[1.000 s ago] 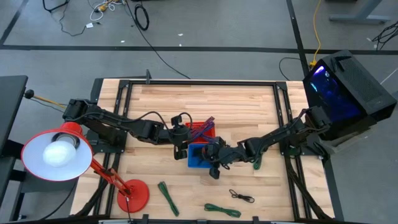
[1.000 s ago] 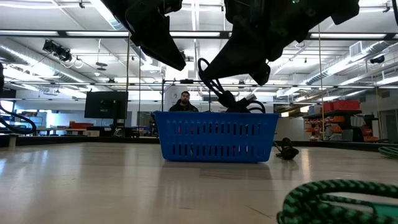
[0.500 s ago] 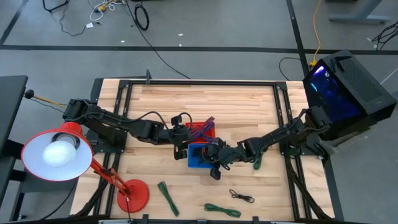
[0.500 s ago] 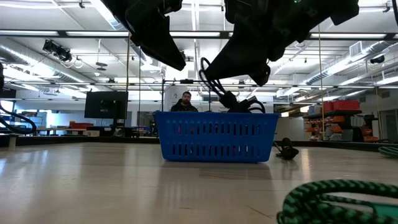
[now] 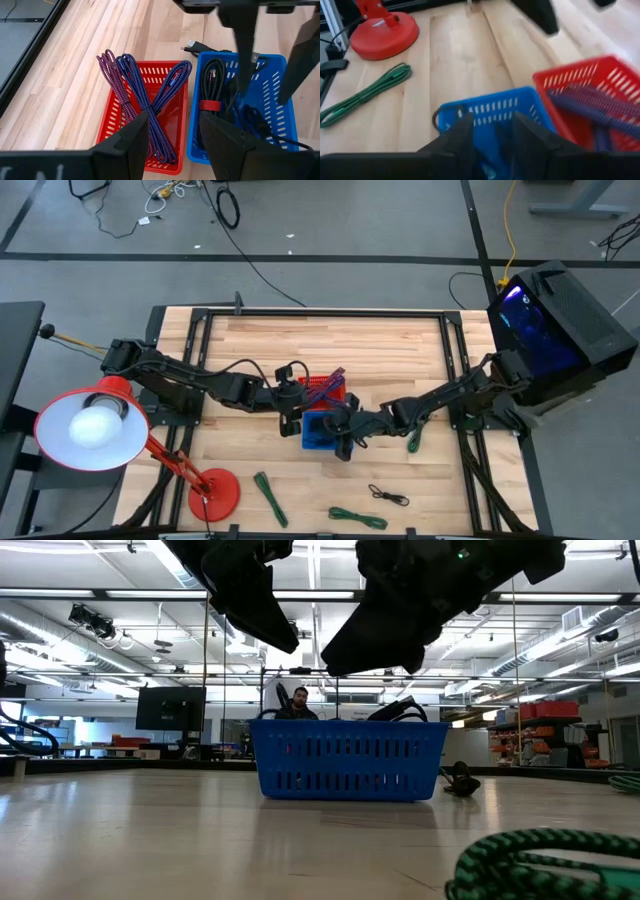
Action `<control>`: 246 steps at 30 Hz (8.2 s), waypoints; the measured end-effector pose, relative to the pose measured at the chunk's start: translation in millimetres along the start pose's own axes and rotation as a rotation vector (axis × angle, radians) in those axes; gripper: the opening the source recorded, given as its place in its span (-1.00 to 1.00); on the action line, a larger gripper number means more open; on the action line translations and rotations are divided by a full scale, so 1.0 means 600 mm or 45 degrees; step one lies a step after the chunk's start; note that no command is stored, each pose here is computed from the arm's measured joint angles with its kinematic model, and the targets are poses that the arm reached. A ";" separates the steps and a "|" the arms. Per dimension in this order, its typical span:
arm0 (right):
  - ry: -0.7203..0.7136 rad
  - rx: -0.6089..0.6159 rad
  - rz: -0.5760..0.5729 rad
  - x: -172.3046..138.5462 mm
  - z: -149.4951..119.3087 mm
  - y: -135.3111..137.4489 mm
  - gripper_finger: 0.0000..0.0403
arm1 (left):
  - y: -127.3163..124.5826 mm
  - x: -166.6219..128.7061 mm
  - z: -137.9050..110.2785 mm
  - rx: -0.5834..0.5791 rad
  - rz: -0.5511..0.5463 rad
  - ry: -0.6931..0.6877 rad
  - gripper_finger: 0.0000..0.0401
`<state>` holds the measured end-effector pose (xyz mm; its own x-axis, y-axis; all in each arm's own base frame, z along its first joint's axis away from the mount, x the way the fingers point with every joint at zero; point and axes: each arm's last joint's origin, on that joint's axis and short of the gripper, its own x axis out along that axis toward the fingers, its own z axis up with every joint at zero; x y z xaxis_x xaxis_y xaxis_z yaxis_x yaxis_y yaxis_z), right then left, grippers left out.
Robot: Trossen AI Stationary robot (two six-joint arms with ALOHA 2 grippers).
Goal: Pick & Place USB Port
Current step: Put the green charger cable into the red bin
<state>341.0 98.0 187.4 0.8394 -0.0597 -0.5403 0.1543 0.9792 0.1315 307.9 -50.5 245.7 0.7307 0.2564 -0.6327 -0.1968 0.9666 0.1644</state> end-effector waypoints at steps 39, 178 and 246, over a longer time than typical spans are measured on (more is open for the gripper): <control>1.167 0.623 -0.776 -0.229 -0.197 -0.076 -0.27 | 0.000 0.000 -0.002 -0.009 0.002 0.018 -0.11; -0.037 -0.417 -0.409 -0.130 0.179 -0.097 -1.00 | 0.002 0.000 0.000 -0.050 0.057 -0.006 -0.11; 0.293 -0.205 -0.127 0.038 0.095 -0.144 -0.95 | 0.013 0.005 0.003 -0.056 0.073 -0.018 -0.11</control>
<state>376.4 1.1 211.4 0.6813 -0.1297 -0.7204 0.1301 0.9900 -0.0552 309.7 -42.0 246.6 0.7262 0.3119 -0.6126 -0.2669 0.9492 0.1668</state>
